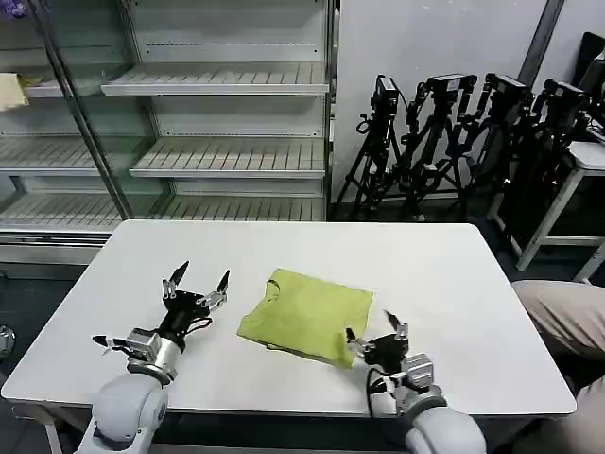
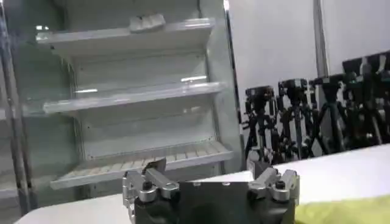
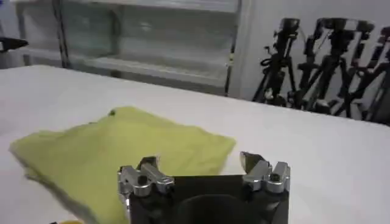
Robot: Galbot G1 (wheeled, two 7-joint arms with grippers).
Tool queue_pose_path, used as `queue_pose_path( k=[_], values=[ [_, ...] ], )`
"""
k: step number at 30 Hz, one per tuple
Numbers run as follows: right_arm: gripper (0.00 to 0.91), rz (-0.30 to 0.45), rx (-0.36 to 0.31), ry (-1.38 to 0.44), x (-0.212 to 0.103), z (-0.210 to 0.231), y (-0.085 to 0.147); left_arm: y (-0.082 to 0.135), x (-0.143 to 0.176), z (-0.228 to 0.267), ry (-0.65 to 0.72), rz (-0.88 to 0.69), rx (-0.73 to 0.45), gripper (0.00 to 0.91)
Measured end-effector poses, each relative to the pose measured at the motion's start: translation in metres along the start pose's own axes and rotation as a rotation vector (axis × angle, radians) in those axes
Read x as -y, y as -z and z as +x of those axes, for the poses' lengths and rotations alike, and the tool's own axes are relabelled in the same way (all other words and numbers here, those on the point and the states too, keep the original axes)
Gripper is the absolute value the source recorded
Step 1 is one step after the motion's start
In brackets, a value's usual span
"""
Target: Fold and organize the clothes.
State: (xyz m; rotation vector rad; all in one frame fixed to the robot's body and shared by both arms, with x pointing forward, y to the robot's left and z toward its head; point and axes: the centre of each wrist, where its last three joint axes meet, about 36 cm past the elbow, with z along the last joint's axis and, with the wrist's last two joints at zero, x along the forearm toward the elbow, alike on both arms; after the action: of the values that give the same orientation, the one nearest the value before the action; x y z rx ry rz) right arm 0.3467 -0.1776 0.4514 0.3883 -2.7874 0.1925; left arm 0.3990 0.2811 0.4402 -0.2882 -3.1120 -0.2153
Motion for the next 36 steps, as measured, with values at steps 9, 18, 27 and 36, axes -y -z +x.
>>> queue_pose_path(
  k=[9,18,27,36],
  values=[
    [0.907,0.022,-0.046,0.038,-0.021,-0.002,-0.013,-0.013,-0.013,0.014,0.003,-0.039,-0.022,0.907],
    [0.907,0.059,-0.076,0.037,-0.022,0.000,-0.021,-0.021,-0.017,0.020,0.002,-0.051,-0.038,0.907],
    [0.907,0.085,-0.102,0.016,-0.004,0.000,-0.029,-0.024,-0.014,0.022,-0.004,-0.045,-0.047,0.907],
    [0.907,0.098,-0.110,-0.011,0.022,0.002,-0.029,-0.026,-0.009,0.027,-0.010,-0.042,-0.053,0.907]
  ],
)
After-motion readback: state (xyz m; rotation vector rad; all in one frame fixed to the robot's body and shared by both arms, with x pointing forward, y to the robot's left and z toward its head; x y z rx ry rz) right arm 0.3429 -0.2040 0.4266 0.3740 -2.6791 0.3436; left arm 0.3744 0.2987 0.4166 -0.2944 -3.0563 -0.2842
